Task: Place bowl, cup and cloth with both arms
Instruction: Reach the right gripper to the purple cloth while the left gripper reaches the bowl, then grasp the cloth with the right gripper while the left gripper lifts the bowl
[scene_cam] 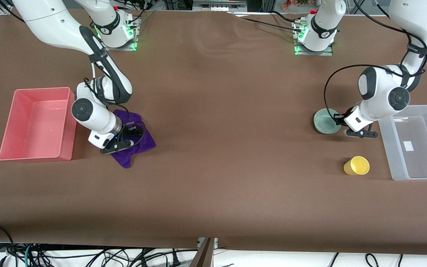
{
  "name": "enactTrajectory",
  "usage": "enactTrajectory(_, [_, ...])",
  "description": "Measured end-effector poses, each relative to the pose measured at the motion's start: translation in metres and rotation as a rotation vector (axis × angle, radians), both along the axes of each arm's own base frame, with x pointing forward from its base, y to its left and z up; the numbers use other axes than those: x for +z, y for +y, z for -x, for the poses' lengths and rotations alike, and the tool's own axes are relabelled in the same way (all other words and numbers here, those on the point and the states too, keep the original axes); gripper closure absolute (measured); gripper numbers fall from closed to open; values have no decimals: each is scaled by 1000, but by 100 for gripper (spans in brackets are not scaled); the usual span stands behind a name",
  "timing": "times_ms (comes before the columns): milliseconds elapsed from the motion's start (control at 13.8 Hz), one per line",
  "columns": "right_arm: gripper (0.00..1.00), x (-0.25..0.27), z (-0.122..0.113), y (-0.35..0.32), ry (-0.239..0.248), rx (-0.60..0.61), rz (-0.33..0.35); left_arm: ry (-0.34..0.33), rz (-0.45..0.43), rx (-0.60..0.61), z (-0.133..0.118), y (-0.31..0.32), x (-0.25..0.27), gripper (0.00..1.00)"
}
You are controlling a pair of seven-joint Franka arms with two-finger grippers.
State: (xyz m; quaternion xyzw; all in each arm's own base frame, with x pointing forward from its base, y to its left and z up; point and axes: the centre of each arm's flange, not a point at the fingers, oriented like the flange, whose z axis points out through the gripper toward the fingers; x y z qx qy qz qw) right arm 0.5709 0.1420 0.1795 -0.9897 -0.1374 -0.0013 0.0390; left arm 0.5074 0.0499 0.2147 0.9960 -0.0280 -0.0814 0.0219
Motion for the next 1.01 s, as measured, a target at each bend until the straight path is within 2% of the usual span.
enactTrajectory(145, [4,-8,0,0,-14,-1,-5,39,3,-5,-11,2,36,97])
enactTrajectory(217, [13,-8,0,0,-18,0,-6,69,8,-17,-20,3,64,97])
enactTrajectory(362, [40,-4,-2,0,-28,0,-6,102,18,-42,-40,12,130,97])
enactTrajectory(580, [71,9,-14,1,-53,20,-10,30,29,-84,-65,59,206,97])
enactTrajectory(725, [93,27,-28,-2,-40,58,-1,13,25,-146,-67,109,216,97])
enactTrajectory(797, [98,43,-38,-7,-26,75,8,21,24,-178,-64,136,210,97])
enactTrajectory(1014, [98,100,-63,-24,29,94,34,35,66,-233,-60,223,177,97])
